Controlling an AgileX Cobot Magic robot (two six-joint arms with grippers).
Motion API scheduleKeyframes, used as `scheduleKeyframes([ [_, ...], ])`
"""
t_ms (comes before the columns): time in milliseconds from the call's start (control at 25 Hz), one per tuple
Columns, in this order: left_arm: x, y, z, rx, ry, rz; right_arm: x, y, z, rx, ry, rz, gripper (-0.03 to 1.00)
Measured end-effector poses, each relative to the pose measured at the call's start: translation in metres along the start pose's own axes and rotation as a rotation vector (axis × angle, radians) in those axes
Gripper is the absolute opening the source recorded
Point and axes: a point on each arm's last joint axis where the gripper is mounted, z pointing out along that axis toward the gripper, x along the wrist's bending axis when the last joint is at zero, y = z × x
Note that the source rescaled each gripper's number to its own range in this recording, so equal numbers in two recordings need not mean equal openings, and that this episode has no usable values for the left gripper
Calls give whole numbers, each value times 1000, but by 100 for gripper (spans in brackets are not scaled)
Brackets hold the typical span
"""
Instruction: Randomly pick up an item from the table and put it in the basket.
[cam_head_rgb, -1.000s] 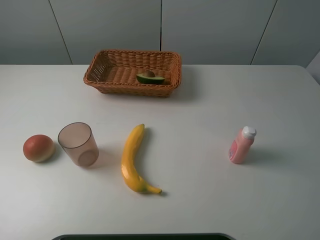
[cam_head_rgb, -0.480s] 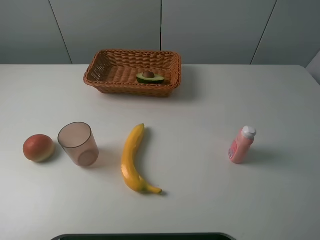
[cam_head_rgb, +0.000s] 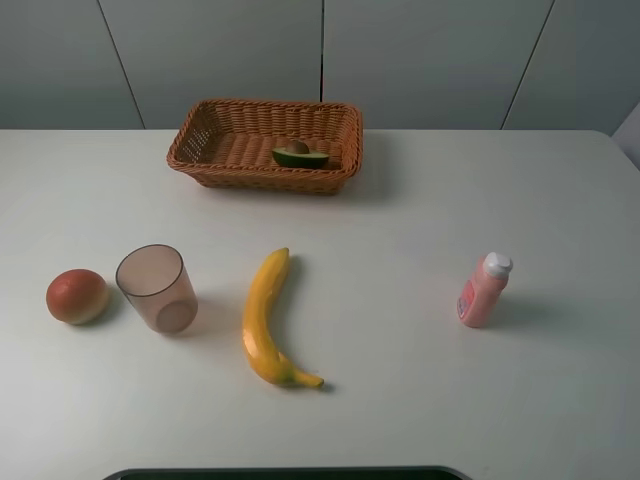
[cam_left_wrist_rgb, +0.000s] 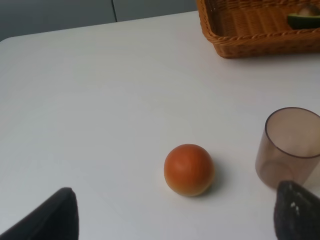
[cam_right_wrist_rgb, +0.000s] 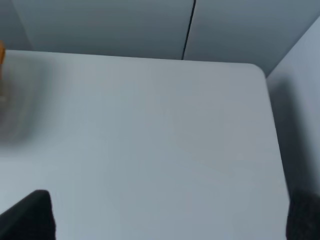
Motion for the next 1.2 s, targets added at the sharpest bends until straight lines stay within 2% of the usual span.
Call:
scheduleKeyframes([
  [240,0,0,0,0,0,0,26,-70,-48,-147,9,-30,99],
  [400,0,0,0,0,0,0,38,-114,-56,-203,15,-49,99],
  [640,0,0,0,0,0,0,49,-163,-49,-236,74,-52,99],
  [880,0,0,0,0,0,0,53,-199,-49,-314,57,-30,99],
  [1200,0,0,0,0,0,0,52,-216,-24,-234,90,-16,99],
])
